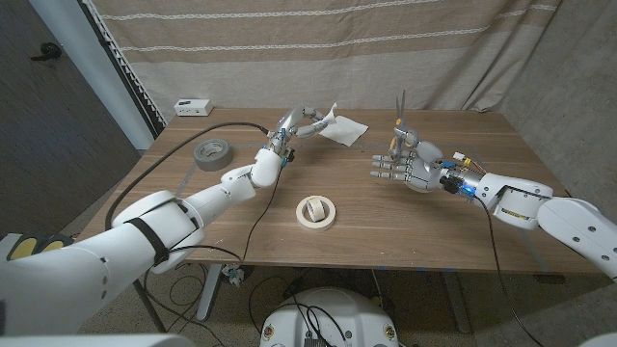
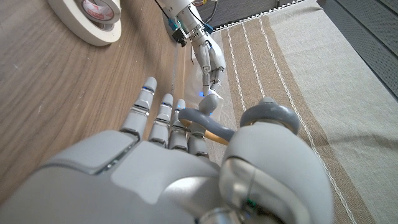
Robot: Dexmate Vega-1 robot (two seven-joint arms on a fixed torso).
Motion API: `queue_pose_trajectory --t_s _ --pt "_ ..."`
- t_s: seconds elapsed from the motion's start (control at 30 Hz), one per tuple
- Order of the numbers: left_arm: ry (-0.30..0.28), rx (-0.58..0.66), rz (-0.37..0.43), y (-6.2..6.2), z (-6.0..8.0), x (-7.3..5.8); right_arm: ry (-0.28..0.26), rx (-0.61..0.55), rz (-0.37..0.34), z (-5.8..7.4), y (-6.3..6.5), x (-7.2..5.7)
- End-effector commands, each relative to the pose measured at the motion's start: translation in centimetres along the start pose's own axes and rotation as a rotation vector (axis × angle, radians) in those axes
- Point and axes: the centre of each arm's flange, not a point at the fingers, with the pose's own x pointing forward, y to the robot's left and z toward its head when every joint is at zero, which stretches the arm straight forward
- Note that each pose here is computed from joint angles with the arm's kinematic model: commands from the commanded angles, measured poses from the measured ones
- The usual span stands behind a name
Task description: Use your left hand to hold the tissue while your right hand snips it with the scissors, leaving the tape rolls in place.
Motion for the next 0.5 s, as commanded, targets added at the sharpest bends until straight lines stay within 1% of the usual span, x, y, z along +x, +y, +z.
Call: queue_pose_trajectory --t_s 0.03,0.07,0.2,0.37,0.5 --pt "-0.068 0.101 0.026 1.3 0.2 0.4 0.053 -0.034 -0.02 0.1 -0.8 -0.4" --pt "-0.085 0.121 0.031 1.5 0.3 0.4 0.065 -0.047 -0.023 0.3 -1.0 -0.6" --pt "-0.127 0.173 0.04 1.7 0.5 0.5 0.078 -0.058 -0.032 0.5 -1.4 -0.9" --pt "-0.167 0.203 0.044 1.7 1.0 0.6 0.096 -0.07 -0.032 0.8 -1.9 -1.3" --pt "-0.198 0.216 0.051 1.6 1.7 1.1 0.106 -0.086 -0.034 1.1 -2.3 -1.6"
